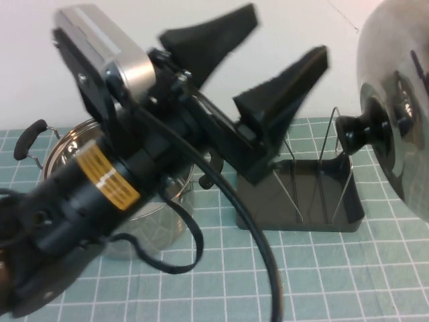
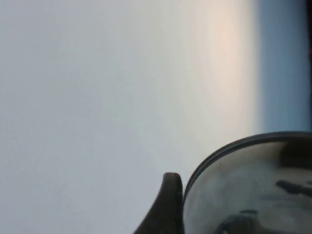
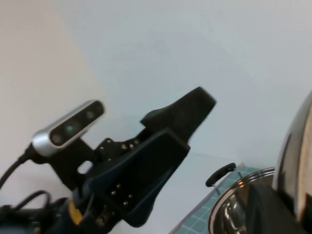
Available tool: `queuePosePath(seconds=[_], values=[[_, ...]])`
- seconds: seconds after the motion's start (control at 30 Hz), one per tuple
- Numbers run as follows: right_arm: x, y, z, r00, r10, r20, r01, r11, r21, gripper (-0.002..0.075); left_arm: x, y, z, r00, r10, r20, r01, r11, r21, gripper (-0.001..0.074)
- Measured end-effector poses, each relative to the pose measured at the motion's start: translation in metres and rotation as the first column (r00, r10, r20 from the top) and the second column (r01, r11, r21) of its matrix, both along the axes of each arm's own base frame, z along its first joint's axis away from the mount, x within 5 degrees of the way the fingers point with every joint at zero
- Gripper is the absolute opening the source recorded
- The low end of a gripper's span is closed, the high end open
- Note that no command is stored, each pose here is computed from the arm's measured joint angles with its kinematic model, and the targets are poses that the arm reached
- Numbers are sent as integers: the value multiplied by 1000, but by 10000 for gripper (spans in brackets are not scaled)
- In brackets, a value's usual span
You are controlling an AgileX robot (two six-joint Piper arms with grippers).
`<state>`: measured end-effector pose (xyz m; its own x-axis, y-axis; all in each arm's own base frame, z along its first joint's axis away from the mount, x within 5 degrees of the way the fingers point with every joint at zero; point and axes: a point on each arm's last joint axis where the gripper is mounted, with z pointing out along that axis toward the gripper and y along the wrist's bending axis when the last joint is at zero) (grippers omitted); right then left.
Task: Put pot lid on rack
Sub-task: Hand over the pot lid, then place the pot lid on the pot rack
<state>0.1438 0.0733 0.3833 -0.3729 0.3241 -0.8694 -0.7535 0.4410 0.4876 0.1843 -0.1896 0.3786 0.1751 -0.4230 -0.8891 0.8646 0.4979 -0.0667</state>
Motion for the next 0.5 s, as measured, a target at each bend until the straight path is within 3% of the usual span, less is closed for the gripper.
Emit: queuePosePath(seconds=[0.1,0.17,0.33,0.4,0.5], values=[[9,-1,0,1000,-16,-14,16,1000,-2,14,-2,11,5,993,117,-2,-116,990,86,615],[18,-1,3,1000,-16,-21,16,1000,-2,14,-4,19,6,984,169,-53,-161,977,140,538],[49,8,14,999,30,-39,-30,1000,-3,14,-12,35,0,946,271,-177,-208,927,311,140],[65,17,20,997,63,-43,-63,998,-3,14,-14,40,-4,927,305,-218,-210,904,372,66],[87,38,22,992,110,-66,-110,994,-5,14,-16,46,-14,890,359,-281,-199,860,469,20]])
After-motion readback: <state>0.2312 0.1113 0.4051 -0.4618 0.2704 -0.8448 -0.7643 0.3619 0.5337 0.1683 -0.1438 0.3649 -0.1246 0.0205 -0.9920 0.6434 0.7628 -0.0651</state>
